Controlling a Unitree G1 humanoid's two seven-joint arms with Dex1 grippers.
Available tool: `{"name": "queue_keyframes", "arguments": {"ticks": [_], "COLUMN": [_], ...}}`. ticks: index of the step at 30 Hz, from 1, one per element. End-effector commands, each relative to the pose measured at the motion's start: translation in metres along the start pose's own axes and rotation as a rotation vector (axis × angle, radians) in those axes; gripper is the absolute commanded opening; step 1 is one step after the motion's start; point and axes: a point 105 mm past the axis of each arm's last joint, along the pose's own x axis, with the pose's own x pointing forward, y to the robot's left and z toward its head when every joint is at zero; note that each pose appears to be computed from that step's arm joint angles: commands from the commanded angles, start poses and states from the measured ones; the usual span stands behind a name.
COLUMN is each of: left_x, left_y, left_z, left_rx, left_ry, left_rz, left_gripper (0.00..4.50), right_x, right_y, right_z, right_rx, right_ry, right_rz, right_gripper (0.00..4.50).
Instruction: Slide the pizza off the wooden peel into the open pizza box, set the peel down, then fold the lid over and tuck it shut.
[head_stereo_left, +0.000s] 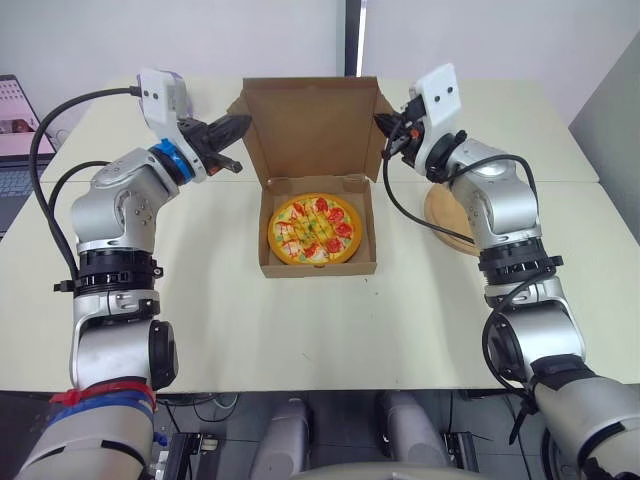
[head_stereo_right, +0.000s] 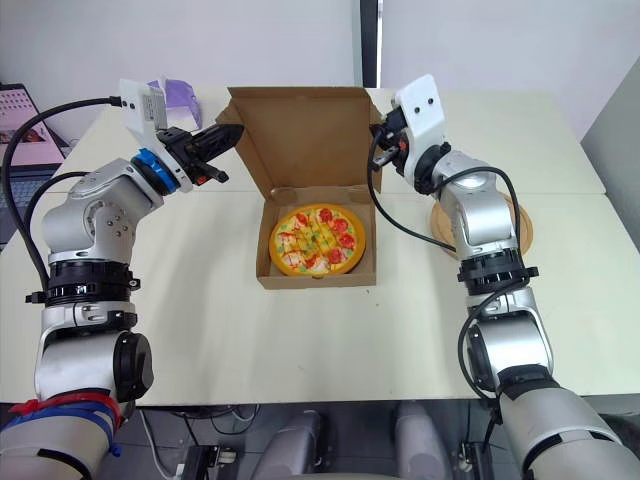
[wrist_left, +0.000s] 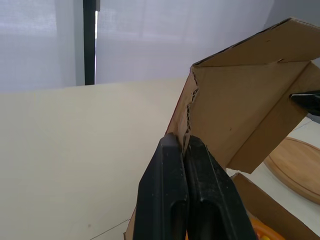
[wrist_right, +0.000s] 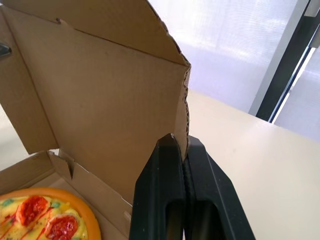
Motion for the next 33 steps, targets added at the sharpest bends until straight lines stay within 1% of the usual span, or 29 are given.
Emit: {"name": "queue_keyframes", "arguments": {"ticks": [1,9,19,26,30,33], "left_x": [0.0,-0.017,-0.046,-0.059,-0.065,-0.063], "left_y": [-0.015,-0.025,-0.035,-0.047,-0.054,-0.054], "left_z": [0.019,0.007,-0.015,-0.033,-0.042,-0.038], "left_rx": [0.04,0.012,0.017,0.013,0.012,0.016], "left_ry": [-0.052,-0.046,-0.06,-0.072,-0.068,-0.078], "left_rz": [-0.029,0.026,0.125,0.183,0.195,0.197], "left_gripper": [0.0,0.0,0.0,0.0,0.0,0.0], "right_x": [0.005,-0.002,-0.016,-0.028,-0.032,-0.03], "right_y": [0.021,0.046,0.067,0.092,0.096,0.095], "right_z": [0.037,0.03,0.01,-0.006,-0.009,-0.002], "right_rx": [-0.034,0.018,0.099,0.174,0.207,0.178], "right_ry": [-0.086,-0.057,-0.018,0.015,0.024,0.007], "right_rz": [0.043,0.052,0.057,0.084,0.076,0.079], "right_gripper": [0.02,0.02,0.02,0.02,0.02,0.02]}}
